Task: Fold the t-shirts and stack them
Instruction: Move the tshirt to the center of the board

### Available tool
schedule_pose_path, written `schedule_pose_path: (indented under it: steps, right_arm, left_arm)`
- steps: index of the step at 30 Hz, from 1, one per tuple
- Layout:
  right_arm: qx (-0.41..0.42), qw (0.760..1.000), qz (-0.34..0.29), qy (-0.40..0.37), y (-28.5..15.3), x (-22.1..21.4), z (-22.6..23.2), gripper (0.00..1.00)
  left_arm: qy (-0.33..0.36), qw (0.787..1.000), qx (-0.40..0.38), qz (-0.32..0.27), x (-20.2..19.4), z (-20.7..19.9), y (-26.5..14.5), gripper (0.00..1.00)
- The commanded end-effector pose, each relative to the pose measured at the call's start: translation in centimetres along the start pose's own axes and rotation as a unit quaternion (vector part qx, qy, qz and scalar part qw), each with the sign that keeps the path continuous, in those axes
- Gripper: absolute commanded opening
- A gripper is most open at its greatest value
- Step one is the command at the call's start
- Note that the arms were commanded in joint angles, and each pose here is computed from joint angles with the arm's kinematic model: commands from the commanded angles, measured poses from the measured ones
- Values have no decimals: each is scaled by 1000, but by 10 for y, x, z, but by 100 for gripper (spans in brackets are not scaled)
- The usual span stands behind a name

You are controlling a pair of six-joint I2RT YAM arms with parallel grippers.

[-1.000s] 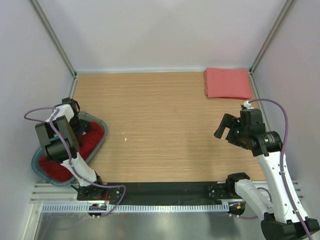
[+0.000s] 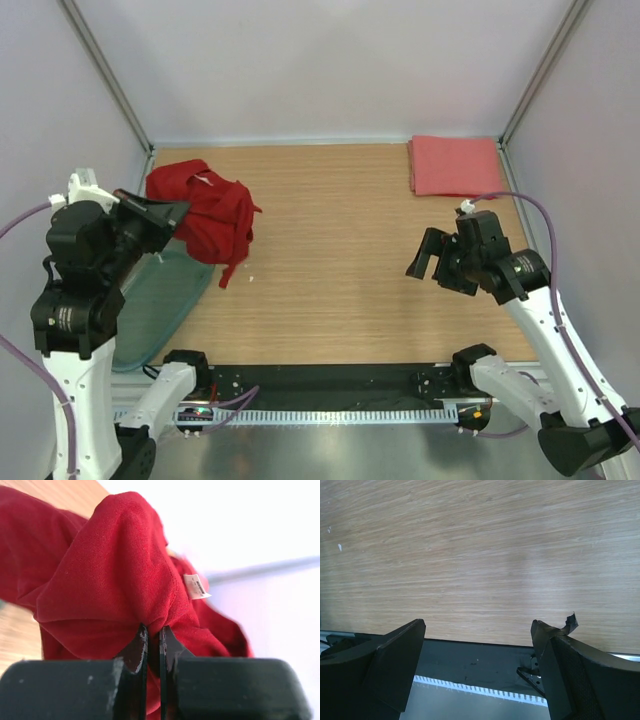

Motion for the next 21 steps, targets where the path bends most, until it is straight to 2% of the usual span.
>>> schedule_pose_path:
  steps: [1,2,3,4,6,7,9,11,13,14,15,18,21]
  right_arm:
    - [21,1000,-10,-10,-7,12,13,95]
    - [16,1000,-2,-12,-7,10,12,95]
    - [12,1000,3,-19,-7,12,13,96]
    - [8,1000,9,-20,-6,12,12,96]
    - [0,1000,18,-24,-7,11,10,97]
    - [-4,999,21,-25,-6,11,10,98]
    - [-11,1000,19,-20,-7,11,8,98]
    - [-13,1000,18,-16,-8,11,8,98]
    - [-10,1000,19,-11,-8,10,8,98]
    - [-4,1000,26,-12,-7,8,10,98]
    - [-3,999,36,-13,-4,4,10,98]
    - [12,998,63,-16,8,-3,14,95]
    - [54,995,84,-17,28,-6,28,85]
  left_arm:
    - [21,992,-46,118,-42,-13,16,0]
    - [23,989,-32,139,-55,-4,25,0]
    - [28,988,-42,148,-61,-8,31,0]
    - [41,980,-46,187,-84,-15,40,0]
    - [70,975,-56,206,-109,-30,52,0]
    - [103,965,-49,237,-142,-36,63,0]
    - [124,948,-73,285,-177,-59,70,30]
    - [166,932,-46,319,-208,-60,88,46]
    - [196,923,-70,323,-209,-79,82,64]
    - [218,926,-55,304,-204,-76,90,85]
    - [238,922,-31,304,-200,-65,89,94]
    - [275,924,20,265,-174,-44,84,93]
    - [287,912,39,291,-188,-8,83,87]
Point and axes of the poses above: each gripper's point midway between its finger pads, its own y axis out along the fingers, its own z axis along the line the jaws close on, x = y × z, the point moved 2 cm from there along -y, back along the fingers
